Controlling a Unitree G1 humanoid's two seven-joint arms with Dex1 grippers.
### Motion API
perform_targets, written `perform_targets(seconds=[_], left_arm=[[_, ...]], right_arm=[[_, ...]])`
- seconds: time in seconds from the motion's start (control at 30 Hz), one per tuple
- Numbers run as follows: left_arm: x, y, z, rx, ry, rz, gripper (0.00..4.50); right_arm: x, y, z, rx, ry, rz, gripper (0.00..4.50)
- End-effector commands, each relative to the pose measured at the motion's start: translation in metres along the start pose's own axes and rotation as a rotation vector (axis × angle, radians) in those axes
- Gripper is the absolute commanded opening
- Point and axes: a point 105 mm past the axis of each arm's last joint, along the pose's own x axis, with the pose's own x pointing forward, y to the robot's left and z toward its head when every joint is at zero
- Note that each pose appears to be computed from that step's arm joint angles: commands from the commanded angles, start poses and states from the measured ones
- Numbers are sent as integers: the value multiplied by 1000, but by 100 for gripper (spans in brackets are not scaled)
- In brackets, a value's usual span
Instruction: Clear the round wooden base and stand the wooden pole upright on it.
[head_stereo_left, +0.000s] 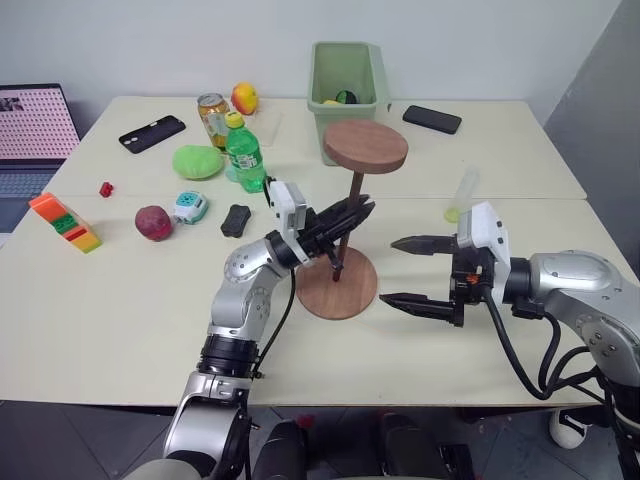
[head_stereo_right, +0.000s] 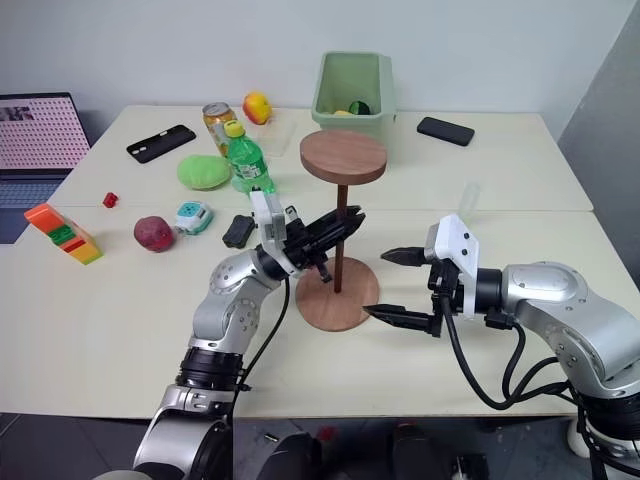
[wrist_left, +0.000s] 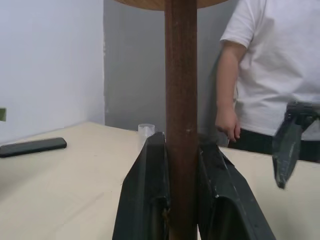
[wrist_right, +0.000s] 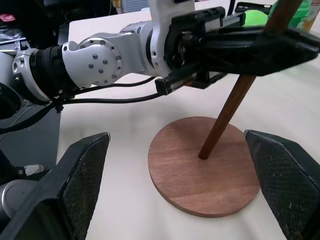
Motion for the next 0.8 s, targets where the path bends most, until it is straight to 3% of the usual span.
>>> perform_targets(seconds=[0.03,0.3,0.63,0.8], left_arm=[[-3,-2,-5,-23,17,18,28],[-15,0,-13,-20,56,59,28],[-53,-14,-29,-19,185,63,28],[-57,-13,-35,-57,247,74,28]], right_arm=[[-4,1,9,-38,-21,-3,450],[-6,1,9,-38,-15,1,450],[-7,2,7,-41,-5,2,450],[-5,0,8,-43,-11,0,450]])
